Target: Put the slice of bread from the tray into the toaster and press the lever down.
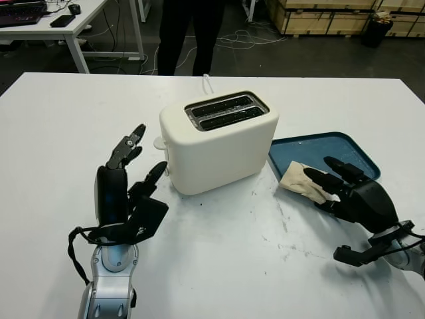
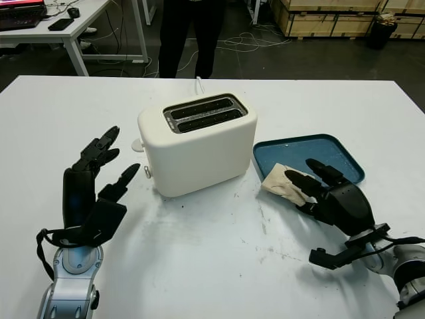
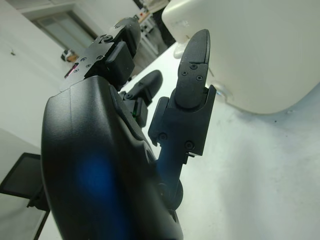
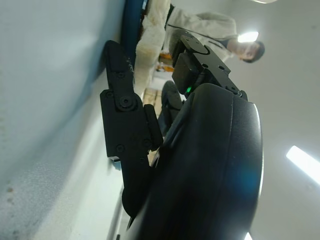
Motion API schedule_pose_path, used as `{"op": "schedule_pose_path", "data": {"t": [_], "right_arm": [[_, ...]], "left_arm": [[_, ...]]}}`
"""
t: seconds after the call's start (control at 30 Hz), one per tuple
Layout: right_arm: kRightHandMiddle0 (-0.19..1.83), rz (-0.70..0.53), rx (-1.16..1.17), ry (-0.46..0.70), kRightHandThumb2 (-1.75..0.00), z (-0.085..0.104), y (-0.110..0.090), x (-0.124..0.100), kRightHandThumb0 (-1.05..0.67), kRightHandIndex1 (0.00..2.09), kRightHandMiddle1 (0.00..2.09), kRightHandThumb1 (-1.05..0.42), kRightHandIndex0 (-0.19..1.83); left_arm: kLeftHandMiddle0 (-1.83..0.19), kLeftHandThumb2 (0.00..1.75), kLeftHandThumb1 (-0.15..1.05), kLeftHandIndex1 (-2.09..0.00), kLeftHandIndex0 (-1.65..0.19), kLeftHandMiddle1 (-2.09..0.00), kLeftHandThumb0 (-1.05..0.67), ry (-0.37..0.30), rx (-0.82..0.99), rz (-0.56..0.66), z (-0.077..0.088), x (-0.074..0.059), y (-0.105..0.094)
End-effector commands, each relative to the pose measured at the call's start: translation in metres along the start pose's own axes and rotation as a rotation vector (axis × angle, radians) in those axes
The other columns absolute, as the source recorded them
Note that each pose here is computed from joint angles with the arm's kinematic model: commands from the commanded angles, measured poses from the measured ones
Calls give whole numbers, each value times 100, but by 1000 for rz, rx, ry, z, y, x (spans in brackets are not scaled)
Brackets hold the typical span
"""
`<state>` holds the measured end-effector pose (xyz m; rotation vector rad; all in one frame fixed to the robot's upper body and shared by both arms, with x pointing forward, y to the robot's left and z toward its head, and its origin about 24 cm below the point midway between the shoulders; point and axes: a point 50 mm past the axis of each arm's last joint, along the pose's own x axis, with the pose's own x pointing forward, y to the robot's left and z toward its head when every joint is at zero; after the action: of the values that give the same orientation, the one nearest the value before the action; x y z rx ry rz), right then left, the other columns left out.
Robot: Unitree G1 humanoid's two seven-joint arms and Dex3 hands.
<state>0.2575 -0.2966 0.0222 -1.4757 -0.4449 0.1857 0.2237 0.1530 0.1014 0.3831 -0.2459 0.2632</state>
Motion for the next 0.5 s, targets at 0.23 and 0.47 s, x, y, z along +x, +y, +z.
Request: {"op": "schedule_pose_path", "data": {"t": [0.23,0.47], "right_arm": [[90,-62,-4,-19,-10,9,7,5,-29,46,7,-92,75],[116,-91,-63,-52,-34,11,7,8,-46,157,18,-92,55]], "left_arm": [[-36,9,92,-1,-54,-66,-44,-3,15,-1,1,-3,0],[-36,8,92,-1,-54,-65,-42,6,7,-2,0,-4,0]]}}
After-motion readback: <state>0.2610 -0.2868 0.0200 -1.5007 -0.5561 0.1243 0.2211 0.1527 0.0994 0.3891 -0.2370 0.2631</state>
